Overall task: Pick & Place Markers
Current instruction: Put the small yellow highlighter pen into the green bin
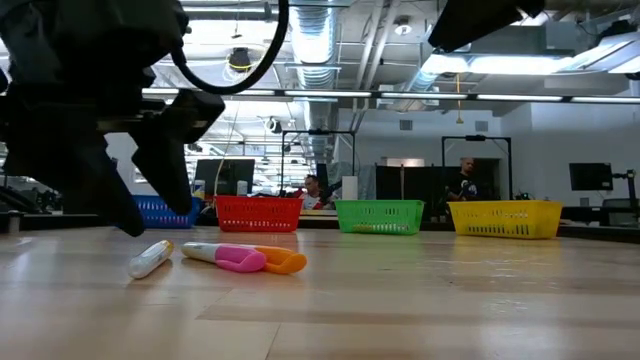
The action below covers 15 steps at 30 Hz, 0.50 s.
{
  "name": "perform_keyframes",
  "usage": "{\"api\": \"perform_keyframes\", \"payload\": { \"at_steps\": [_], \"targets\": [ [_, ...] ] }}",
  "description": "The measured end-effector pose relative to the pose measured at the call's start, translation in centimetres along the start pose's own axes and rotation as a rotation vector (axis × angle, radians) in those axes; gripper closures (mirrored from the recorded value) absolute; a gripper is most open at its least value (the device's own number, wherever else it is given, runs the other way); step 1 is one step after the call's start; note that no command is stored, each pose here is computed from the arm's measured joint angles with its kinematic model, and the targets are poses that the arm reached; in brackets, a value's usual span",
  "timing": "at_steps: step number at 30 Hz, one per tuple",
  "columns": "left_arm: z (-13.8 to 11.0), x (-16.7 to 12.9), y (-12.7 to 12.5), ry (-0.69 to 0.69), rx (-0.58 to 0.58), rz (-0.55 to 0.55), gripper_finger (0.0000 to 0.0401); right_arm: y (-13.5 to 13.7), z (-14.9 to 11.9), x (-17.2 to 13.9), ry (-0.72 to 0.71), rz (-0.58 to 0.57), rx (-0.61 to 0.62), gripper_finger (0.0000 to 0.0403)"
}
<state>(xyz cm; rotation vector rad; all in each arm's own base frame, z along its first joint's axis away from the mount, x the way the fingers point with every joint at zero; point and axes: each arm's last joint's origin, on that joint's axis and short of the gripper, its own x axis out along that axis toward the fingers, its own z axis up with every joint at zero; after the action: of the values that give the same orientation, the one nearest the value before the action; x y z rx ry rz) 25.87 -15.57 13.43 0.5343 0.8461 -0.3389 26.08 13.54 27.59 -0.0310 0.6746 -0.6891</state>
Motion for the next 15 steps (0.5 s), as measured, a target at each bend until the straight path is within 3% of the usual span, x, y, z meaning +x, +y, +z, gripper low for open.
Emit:
{"api": "perform_keyframes", "payload": {
  "at_steps": [8, 15],
  "targets": [
    [-0.1, 0.2, 0.5, -0.025, 0.121, -0.129, 0.0238, -0.2, 0.6, 0.8, -0.003, -0.012, 0.072, 0.0229],
    [-1.1, 0.6, 1.3, 0.001, 0.131, -0.121, 0.0238, -0.3, 0.8, 1.1, -0.005, -0.016, 0.089, 0.0228]
  ]
}}
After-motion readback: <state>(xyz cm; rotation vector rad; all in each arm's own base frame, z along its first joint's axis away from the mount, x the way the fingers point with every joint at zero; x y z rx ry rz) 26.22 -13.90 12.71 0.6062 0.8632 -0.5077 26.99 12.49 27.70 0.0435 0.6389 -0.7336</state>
